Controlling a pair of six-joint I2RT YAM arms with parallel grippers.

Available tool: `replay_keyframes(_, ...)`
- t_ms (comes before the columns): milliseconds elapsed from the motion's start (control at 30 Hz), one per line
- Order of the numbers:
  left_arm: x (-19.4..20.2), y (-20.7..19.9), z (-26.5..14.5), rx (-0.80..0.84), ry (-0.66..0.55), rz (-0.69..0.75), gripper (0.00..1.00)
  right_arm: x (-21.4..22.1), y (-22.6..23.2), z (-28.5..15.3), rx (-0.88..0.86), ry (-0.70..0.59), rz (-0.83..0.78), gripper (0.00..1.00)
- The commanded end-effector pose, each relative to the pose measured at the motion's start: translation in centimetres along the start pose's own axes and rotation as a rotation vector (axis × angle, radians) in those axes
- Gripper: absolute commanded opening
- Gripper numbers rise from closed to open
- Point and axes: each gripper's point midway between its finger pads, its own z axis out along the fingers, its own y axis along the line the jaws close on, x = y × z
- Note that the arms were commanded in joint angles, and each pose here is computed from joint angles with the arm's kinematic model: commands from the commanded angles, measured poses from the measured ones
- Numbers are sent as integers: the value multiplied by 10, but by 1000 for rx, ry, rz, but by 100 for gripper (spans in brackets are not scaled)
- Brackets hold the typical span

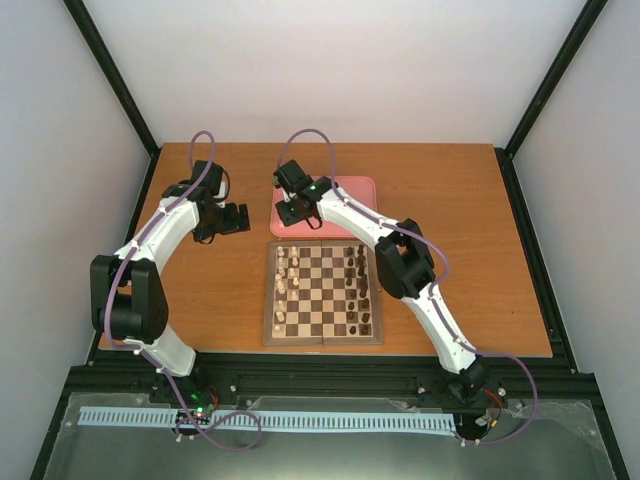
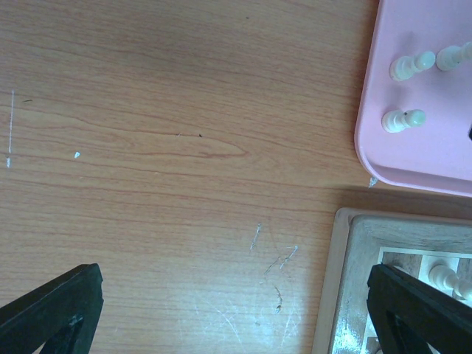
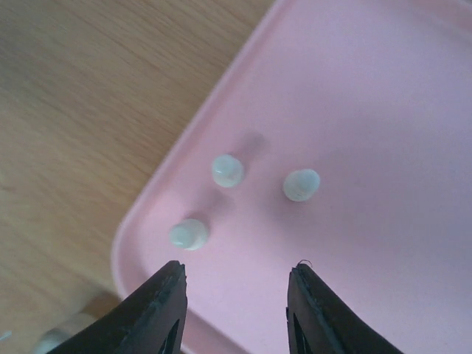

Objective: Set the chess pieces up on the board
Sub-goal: Pick up the chess piece from the storage box.

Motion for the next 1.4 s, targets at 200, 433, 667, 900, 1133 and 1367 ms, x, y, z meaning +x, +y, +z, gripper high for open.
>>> replay_keyframes(200, -5, -4, -3, 8, -12, 20, 100, -14, -34, 29, 48, -28, 51, 40)
replay_keyframes(433, -5, -3, 2, -1, 4, 20, 100, -16, -51, 51, 51, -42, 87, 40)
replay_keyframes(667, -5, -2, 6, -10, 15, 22, 100, -22, -59, 63, 24, -69, 101, 40)
replay_keyframes(900, -5, -2, 9, -14, 20, 20, 100, -27, -58, 69, -13, -90, 103, 40)
replay_keyframes(1133, -4, -2, 11, -12, 29, 20, 100, -26, -60, 70, -18, -85, 110, 27)
replay_keyframes(1367, -3, -3, 13, -7, 31, 20, 100, -22, -63, 71, -7, -69, 111, 16)
